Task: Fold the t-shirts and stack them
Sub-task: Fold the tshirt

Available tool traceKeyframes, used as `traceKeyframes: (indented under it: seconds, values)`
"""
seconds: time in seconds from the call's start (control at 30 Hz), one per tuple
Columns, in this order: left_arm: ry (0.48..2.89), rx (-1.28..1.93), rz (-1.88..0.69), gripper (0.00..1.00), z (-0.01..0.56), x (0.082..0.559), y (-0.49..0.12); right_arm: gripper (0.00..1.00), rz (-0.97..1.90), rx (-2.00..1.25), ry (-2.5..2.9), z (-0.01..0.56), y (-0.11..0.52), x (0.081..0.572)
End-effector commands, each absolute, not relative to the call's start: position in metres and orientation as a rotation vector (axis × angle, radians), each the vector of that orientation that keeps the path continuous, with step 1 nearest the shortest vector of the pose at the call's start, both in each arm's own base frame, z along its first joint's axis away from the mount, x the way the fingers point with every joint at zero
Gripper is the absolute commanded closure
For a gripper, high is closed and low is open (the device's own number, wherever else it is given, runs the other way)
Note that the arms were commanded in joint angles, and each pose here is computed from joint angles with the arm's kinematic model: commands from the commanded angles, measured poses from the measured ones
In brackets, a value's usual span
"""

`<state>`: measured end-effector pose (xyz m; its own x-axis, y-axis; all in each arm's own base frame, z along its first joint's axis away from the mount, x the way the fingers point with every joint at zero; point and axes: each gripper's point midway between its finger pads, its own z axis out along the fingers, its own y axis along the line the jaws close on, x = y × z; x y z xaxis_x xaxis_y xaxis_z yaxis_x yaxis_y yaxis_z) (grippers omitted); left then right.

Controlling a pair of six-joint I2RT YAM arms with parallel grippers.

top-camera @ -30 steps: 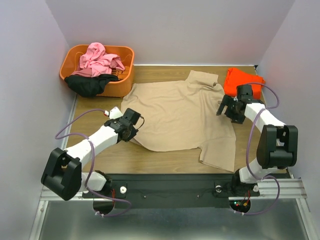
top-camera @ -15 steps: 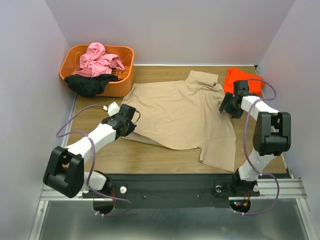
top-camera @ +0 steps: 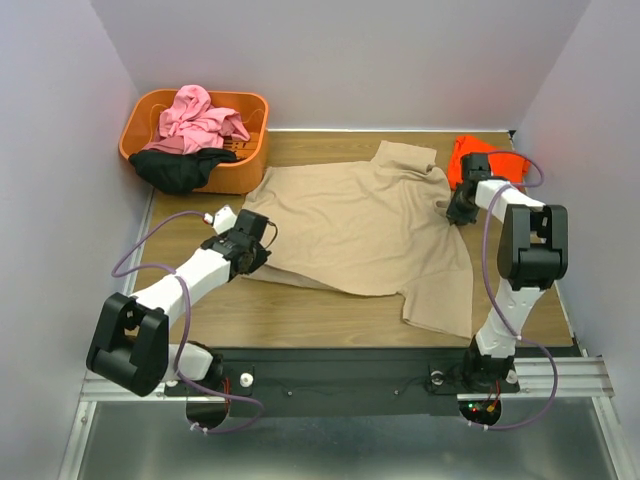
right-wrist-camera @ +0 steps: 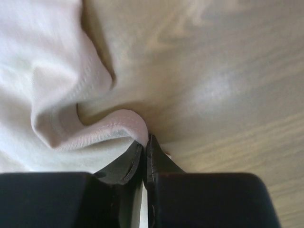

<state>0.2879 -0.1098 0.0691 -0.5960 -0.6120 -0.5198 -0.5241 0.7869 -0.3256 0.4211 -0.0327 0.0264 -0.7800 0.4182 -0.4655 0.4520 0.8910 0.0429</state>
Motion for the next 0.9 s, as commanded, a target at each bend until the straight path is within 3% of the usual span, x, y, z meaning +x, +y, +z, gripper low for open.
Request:
traceKeyframes:
  seconds: [0.0, 0.33, 0.47, 0.53, 0.57, 0.67, 0.7, 0.87]
  values:
    - [2.332, -0.83, -0.152, 1.0, 0.068, 0.287, -0.102, 0.92, -0.108, 0.619, 2.512, 0.031, -0.037, 0.456]
    - [2.259, -0.859, -0.09, 1.0, 0.073, 0.305, -0.074, 0.95, -0.003, 0.586, 2.45, 0.039, -0.028, 0.519]
    - [2.281, -0.824, -0.069, 1.0, 0.069, 0.318, -0.075, 0.9, 0.075, 0.541, 2.402, 0.062, -0.02, 0.539]
    - [2.289, -0.806, -0.061, 1.0, 0.07, 0.325, -0.076, 0.78, 0.095, 0.53, 2.369, 0.079, -0.018, 0.543]
    - [2.289, -0.8, -0.064, 1.0, 0.071, 0.327, -0.076, 0.56, 0.097, 0.526, 2.358, 0.086, -0.018, 0.542]
    - [2.287, -0.772, -0.079, 1.0, 0.076, 0.336, -0.08, 0.28, 0.083, 0.506, 2.323, 0.113, -0.02, 0.527]
    - [2.281, -0.763, -0.089, 1.0, 0.08, 0.34, -0.082, 0.26, 0.085, 0.505, 2.273, 0.141, -0.021, 0.519]
    - [2.286, -0.714, -0.14, 1.0, 0.086, 0.35, -0.092, 0.18, 0.056, 0.585, 2.373, 0.125, -0.019, 0.435]
